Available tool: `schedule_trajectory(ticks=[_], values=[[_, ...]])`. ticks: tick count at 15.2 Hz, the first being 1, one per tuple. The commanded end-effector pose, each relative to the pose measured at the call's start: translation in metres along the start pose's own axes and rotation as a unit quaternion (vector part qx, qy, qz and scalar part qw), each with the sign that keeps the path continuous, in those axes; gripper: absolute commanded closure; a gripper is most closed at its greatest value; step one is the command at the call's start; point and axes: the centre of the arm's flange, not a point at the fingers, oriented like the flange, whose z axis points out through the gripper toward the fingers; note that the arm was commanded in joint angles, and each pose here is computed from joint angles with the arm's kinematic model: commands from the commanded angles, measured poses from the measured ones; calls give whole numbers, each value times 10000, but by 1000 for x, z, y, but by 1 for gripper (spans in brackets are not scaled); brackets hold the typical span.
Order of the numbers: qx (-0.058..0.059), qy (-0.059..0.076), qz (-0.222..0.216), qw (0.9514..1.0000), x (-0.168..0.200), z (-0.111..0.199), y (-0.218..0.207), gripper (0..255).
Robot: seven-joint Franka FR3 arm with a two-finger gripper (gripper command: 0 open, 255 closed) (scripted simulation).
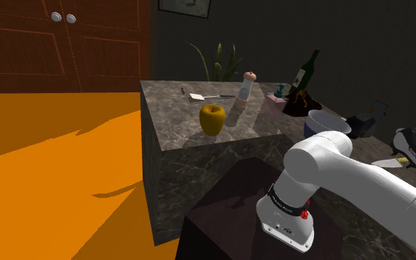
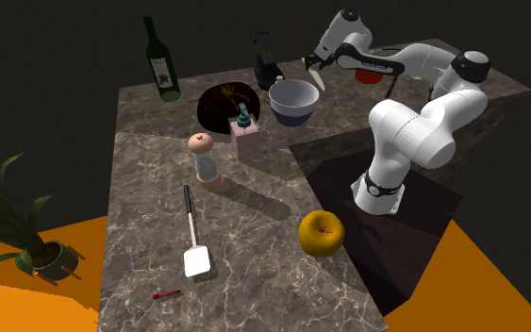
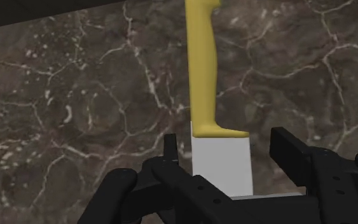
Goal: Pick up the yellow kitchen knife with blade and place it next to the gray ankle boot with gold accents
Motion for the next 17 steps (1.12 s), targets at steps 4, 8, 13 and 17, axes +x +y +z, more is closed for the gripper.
schedule_trajectory(ticks=[4,8,13,17], values=[[0,0,0,10000,0,0,0,0],[0,0,0,10000,0,-40,0,0],[0,0,0,10000,0,-50,0,0],[0,0,0,10000,0,-50,0,0]])
